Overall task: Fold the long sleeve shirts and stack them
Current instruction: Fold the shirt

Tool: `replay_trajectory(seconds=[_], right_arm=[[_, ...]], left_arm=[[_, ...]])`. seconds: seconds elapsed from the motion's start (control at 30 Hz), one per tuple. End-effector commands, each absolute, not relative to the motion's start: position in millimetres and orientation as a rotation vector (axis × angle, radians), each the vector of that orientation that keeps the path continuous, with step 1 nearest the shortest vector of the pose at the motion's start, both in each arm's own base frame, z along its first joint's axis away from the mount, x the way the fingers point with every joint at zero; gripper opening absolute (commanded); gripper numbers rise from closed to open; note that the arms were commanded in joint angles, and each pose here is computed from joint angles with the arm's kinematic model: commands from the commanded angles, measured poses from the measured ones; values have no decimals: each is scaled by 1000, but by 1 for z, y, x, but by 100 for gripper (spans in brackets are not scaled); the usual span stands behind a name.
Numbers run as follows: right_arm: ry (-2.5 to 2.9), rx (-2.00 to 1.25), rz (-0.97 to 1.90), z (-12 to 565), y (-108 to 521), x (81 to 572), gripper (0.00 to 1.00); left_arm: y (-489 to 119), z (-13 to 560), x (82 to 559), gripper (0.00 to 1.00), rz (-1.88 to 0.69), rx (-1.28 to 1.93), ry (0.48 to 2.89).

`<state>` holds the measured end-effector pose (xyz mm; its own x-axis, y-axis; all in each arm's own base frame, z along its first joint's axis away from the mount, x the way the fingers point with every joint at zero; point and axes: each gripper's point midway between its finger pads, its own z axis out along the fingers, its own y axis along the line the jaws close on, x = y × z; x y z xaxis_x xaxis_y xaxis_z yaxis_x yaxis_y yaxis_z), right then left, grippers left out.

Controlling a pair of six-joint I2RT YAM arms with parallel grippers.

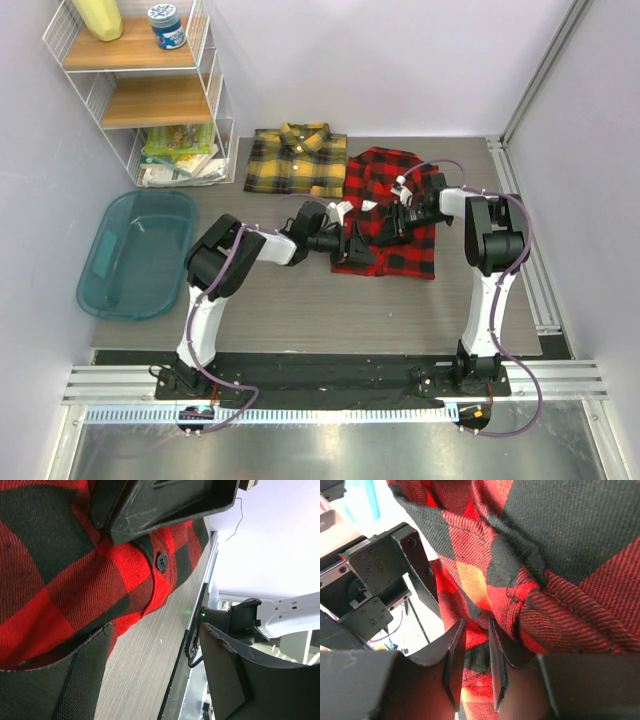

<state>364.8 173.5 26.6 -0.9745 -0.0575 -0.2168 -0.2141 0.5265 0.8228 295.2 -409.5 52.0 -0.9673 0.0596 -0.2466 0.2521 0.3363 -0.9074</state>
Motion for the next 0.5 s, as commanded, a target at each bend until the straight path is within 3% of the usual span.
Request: replay_trajectory(seconds=[0.0, 0.2, 0.33, 0.47], right_arm=[[2620, -332, 1273, 16, 163, 370, 33], [2492, -395, 1269, 99, 161, 373, 53], [2456, -386, 1278, 139, 152, 343, 54], [2539, -331, 1405, 122, 153, 286, 46]], left_arm=[[-397, 31, 286, 75, -1665, 174, 2461], [-404, 123, 275, 78, -1810, 348, 2259], [-403, 140, 282, 78, -1733, 390, 2248], [-411, 131, 298, 73, -1687, 379, 2283]])
